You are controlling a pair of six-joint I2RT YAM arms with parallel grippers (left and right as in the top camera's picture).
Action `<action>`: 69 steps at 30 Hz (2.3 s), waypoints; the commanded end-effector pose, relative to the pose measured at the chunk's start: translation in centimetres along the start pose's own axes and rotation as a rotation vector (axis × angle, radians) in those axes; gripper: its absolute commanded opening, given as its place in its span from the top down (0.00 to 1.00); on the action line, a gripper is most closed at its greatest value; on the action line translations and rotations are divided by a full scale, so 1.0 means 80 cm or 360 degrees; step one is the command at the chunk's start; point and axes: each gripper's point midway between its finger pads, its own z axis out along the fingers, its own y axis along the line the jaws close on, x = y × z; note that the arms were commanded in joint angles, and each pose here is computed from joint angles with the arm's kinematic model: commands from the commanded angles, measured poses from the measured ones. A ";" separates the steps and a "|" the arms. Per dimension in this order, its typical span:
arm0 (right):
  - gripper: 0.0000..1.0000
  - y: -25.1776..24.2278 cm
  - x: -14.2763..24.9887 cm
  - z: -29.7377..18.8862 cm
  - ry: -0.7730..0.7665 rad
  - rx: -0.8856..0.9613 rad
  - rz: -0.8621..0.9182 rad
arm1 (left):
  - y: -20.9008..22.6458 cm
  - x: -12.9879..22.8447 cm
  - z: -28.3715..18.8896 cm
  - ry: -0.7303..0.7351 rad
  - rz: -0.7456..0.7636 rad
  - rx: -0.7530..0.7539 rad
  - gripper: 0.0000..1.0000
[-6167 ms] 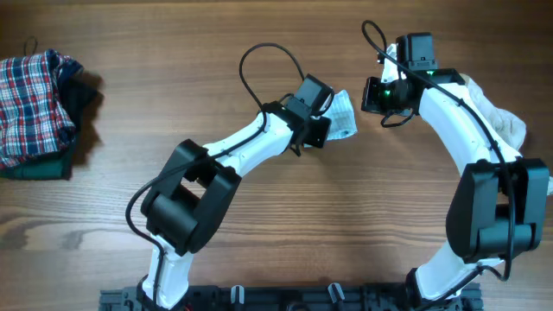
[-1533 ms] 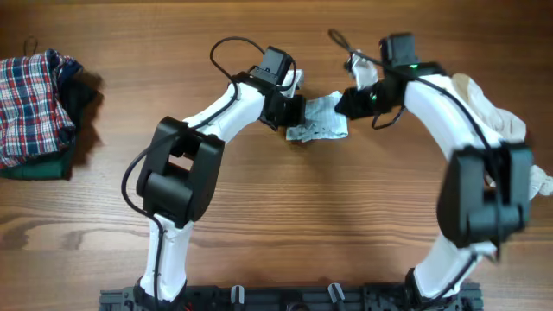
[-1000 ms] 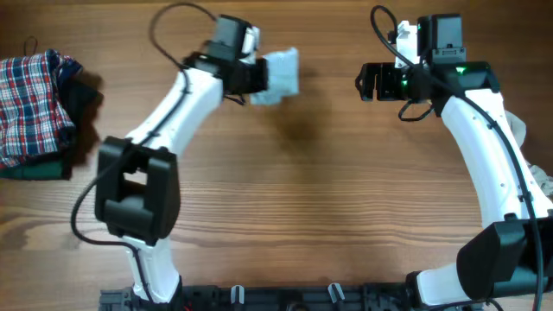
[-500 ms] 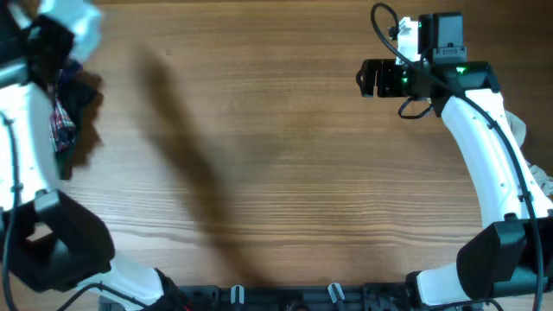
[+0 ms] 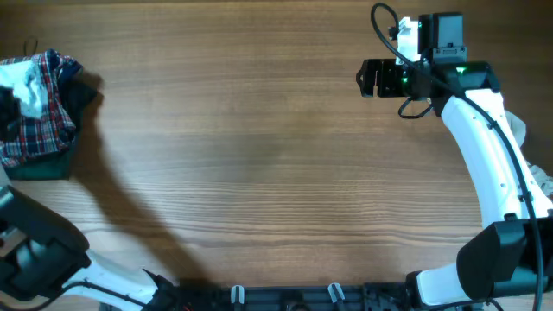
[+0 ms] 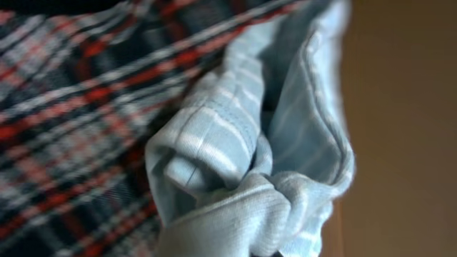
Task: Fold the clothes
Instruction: 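Place the folded pants on the plaid shirt pile and open the left gripper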
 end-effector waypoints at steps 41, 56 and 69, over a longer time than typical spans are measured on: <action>0.00 -0.005 -0.002 0.003 -0.0002 0.0033 0.0000 | -0.050 0.003 0.003 -0.0354 0.1001 -0.0228 0.96; 0.00 -0.004 -0.002 0.003 -0.0002 0.0033 0.0000 | -0.131 -0.010 -0.079 -0.0568 0.1041 0.0125 0.93; 0.01 -0.005 -0.002 0.003 -0.0002 0.0033 0.0001 | -0.008 -0.037 0.024 -0.0407 0.0898 -0.0315 0.78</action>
